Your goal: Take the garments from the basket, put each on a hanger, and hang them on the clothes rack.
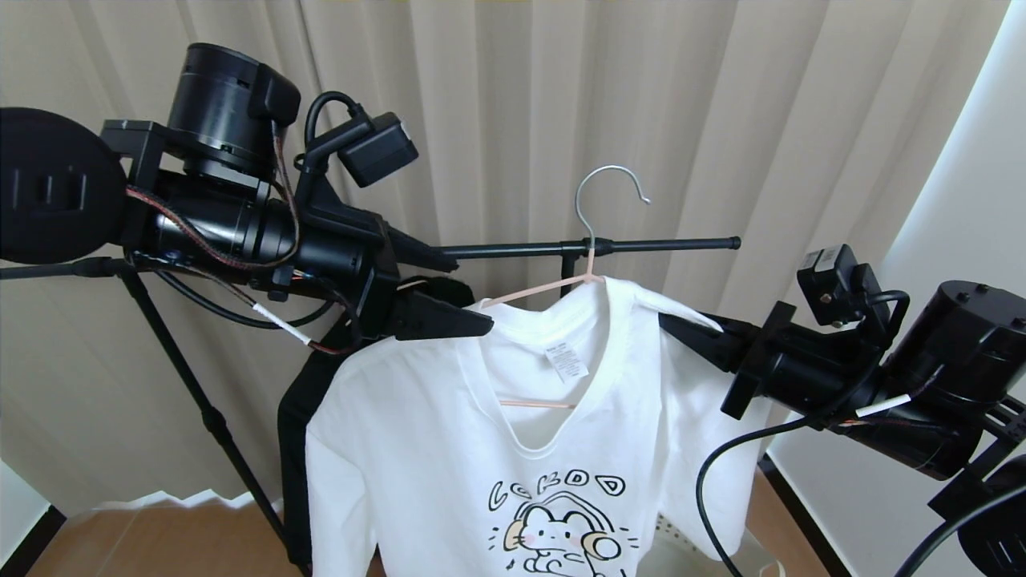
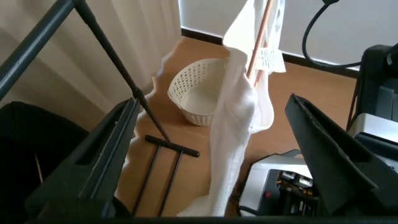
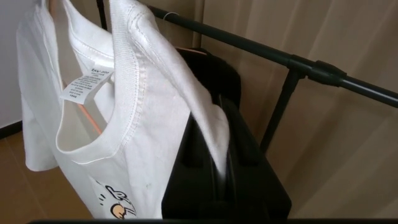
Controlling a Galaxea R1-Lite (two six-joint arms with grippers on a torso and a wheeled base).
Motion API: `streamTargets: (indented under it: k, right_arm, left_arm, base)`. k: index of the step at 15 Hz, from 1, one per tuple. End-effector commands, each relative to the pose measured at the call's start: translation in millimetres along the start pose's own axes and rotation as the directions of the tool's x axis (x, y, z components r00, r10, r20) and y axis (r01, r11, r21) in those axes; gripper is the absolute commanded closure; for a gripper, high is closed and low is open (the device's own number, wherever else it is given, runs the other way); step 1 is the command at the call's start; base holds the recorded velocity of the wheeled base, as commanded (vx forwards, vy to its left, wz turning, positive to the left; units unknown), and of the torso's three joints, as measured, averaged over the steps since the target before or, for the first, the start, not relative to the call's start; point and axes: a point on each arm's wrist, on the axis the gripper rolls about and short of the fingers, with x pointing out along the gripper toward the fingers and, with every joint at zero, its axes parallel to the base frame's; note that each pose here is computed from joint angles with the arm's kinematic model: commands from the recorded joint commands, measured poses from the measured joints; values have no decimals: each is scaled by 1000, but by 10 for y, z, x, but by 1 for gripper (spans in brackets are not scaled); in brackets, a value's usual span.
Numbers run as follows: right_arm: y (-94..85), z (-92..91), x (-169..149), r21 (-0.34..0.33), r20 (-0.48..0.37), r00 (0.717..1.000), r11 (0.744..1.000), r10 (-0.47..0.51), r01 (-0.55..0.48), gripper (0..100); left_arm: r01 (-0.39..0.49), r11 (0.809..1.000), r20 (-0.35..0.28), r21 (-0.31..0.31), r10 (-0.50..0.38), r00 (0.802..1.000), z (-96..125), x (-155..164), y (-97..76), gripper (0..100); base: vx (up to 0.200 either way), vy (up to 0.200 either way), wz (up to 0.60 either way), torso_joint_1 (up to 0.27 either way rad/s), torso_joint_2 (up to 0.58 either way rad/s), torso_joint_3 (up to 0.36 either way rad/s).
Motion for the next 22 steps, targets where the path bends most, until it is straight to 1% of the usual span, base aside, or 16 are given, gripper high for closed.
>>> streamTargets:
  k: [1, 5, 7, 15, 16, 22]
  right_arm:
    - [2, -9, 2, 1, -3, 1000, 1000, 1, -1, 100]
    - [16, -15, 3, 2, -4, 1000, 1000, 5, -5, 100]
    - [13, -4, 9, -2, 0, 1000, 1000, 5, -5, 100]
    - [6, 6, 13, -10, 4, 1000, 1000, 4, -4, 100]
    - [6, 6, 13, -10, 4, 1000, 1000, 4, -4, 100]
    - [14, 25, -4, -12, 9, 1000, 1000, 3, -3, 100]
  left_arm:
    - [32, 999, -17, 11, -32, 999, -30, 120, -28, 0]
    - [82, 997, -50, 4, -82, 995, -102, 314, -70, 0]
    - [92, 996, -61, -3, -92, 994, -135, 376, -58, 0]
    - [102, 994, -84, -23, -104, 991, -219, 444, -45, 0]
    - [103, 994, -85, -24, -105, 991, -228, 444, -49, 100]
    - [98, 995, -79, -19, -99, 992, -206, 413, -63, 100]
  base:
    - [0, 0, 0, 0, 0, 0]
    - [0, 0, 0, 0, 0, 0]
    - [0, 0, 0, 0, 0, 0]
    - [0, 0, 0, 0, 0, 0]
    - [0, 0, 0, 0, 0, 0]
    - [0, 0, 0, 0, 0, 0]
